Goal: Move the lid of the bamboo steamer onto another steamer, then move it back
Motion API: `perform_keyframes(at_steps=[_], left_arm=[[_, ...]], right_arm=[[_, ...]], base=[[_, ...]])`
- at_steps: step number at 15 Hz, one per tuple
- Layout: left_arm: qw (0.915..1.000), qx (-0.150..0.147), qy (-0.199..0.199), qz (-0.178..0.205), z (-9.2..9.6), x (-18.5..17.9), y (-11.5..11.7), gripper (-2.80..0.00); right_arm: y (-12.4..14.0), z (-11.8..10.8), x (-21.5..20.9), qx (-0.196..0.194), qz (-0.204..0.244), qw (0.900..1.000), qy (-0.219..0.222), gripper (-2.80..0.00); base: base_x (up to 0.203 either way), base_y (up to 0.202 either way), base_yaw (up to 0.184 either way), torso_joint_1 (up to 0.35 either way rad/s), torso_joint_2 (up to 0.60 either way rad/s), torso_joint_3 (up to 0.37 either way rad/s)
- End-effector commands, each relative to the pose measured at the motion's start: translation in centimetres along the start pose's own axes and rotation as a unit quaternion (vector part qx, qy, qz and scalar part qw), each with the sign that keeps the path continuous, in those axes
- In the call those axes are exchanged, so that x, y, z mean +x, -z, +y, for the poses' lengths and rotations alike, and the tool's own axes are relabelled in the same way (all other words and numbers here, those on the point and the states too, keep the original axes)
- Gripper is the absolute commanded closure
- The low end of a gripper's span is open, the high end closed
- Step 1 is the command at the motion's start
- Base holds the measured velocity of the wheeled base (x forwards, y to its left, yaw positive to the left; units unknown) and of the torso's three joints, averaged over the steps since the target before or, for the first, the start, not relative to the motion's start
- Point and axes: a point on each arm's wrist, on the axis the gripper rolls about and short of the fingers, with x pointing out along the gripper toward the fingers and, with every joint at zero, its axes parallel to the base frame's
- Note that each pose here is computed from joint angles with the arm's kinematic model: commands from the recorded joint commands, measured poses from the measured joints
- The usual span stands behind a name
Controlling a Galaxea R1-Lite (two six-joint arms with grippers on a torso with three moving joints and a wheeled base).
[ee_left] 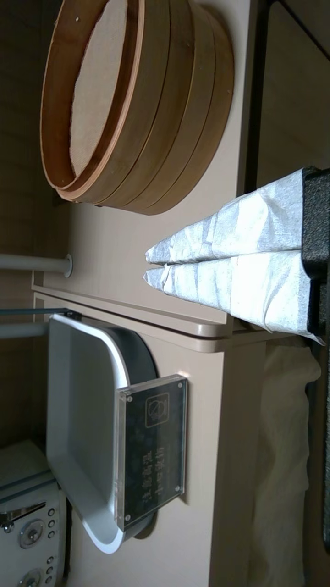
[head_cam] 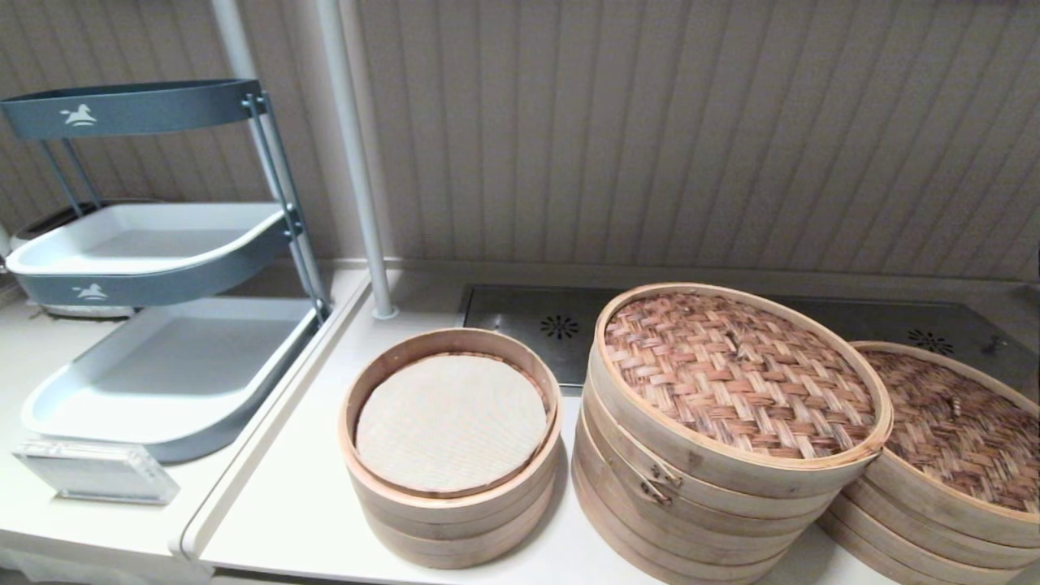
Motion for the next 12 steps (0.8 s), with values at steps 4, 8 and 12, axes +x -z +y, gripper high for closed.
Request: perform_keyframes(at_steps=[4, 8, 12], left_arm=[[0.9999, 0.000, -0.001, 0.011, 0.0, 0.1, 0.7, 0.00], [0.9999, 0.000, -0.001, 0.011, 0.0, 0.1, 0.7, 0.00], [0.9999, 0.000, 0.000, 0.011, 0.0, 0.1, 0.7, 0.00]], right_arm=[[5.9, -0.5, -2.0, -0.011, -0.041, 0.997, -0.060, 0.00], [8.5, -0.4, -0.3, -0.033, -0.056, 0.995, -0.072, 0.00], [10.6, -0.4, 0.5, -0.057, -0.034, 0.993, -0.096, 0.00]], base=[[0.000, 0.000, 0.000, 0.000, 0.00, 0.000], [0.000, 0.000, 0.000, 0.000, 0.00, 0.000], [0.000, 0.000, 0.000, 0.000, 0.00, 0.000]])
